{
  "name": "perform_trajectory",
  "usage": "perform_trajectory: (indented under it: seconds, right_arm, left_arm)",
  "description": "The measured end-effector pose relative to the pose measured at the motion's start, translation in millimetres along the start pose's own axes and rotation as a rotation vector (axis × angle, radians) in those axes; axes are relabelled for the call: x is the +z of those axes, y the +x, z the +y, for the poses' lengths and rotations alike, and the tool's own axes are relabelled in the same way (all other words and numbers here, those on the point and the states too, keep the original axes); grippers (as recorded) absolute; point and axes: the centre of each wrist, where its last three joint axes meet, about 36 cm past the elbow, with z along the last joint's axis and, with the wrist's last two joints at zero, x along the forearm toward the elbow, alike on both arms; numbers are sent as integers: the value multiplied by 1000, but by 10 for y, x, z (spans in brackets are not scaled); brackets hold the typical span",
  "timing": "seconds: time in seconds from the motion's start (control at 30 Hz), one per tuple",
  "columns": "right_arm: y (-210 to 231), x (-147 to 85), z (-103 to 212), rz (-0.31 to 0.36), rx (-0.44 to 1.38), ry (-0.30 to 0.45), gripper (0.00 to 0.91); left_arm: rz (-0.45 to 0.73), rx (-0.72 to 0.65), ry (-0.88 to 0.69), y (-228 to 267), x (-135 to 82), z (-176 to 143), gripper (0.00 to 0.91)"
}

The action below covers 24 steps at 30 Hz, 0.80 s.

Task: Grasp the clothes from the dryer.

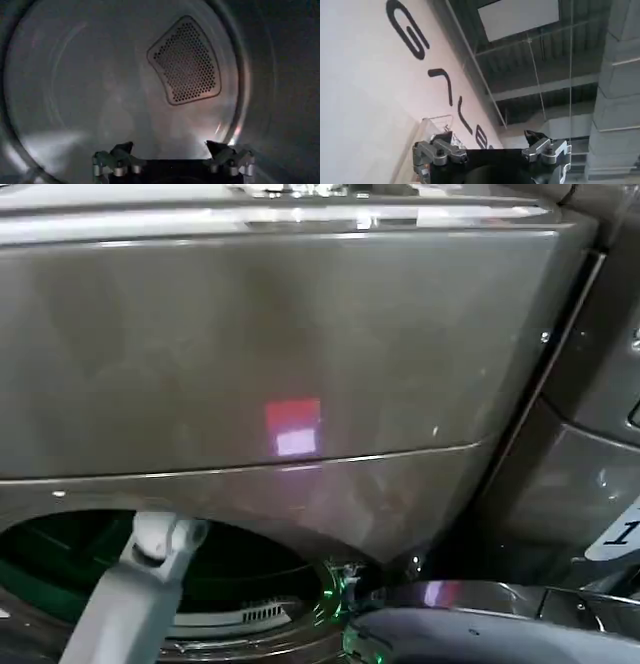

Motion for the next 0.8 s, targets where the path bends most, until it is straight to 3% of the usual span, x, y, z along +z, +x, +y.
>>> perform_trajectory:
  seconds: [0.4,0.8]
  right_arm:
    - [5,-32,13,-5,-11,2,907]
    - [26,-26,34,-5,-16,3,907]
  left_arm:
    - [124,233,-155,-336,-8,192,907]
    - [281,521,-442,-697,23,311,907]
